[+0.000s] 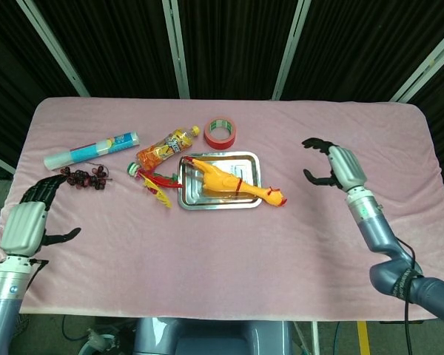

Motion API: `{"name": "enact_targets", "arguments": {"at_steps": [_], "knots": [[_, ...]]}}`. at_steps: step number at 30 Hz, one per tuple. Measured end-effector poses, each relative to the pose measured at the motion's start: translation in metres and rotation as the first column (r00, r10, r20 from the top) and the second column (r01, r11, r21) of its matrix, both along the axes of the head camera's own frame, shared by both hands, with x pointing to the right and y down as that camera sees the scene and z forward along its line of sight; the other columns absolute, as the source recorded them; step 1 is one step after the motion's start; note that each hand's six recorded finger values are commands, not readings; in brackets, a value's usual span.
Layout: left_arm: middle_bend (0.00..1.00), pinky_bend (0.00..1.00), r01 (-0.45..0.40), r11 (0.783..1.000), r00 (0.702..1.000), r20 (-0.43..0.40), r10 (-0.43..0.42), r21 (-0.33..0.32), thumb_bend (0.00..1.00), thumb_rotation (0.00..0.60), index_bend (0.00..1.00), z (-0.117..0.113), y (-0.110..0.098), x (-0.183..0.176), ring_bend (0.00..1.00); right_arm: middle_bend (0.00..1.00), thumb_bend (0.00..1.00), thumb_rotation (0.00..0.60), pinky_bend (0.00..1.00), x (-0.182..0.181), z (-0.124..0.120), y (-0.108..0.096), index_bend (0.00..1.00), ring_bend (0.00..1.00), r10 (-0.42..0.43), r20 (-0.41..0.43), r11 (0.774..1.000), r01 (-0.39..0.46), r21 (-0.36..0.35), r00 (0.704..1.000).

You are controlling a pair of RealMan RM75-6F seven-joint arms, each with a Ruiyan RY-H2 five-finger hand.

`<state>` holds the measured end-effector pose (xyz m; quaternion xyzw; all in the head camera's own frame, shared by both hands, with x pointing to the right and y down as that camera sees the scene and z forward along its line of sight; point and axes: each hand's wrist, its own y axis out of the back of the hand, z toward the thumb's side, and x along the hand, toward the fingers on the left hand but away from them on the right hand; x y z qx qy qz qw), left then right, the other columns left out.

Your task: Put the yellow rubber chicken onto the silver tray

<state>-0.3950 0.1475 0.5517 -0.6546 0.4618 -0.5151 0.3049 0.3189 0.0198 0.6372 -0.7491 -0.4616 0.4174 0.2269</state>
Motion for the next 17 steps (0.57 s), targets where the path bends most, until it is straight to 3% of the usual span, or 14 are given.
{"name": "enact_targets", "arguments": {"at_steps": [5,9,17], "knots": [[0.1,0.13,0.018,1.0,0.996,0.083,-0.02,0.022,0.07,0.6,0.11,-0.002,0.015,-0.025,0.07,0.28,0.38,0.6,0.2,0.044,-0.015,0.029,0.23,0.16,0.051,-0.075,0.997,-0.046,0.066,0.996],[0.1,0.13,0.027,0.999,0.995,0.091,-0.03,0.033,0.07,0.6,0.11,-0.007,0.028,-0.033,0.07,0.22,0.38,0.6,0.14,0.071,-0.027,0.063,0.14,0.09,0.082,-0.126,0.993,-0.071,0.09,0.989],[0.11,0.12,0.031,0.996,0.996,0.078,-0.038,0.082,0.07,0.6,0.11,-0.021,0.064,-0.041,0.07,0.21,0.38,0.6,0.12,0.094,-0.045,0.122,0.13,0.07,0.074,-0.218,0.991,-0.048,0.123,0.973]]}}
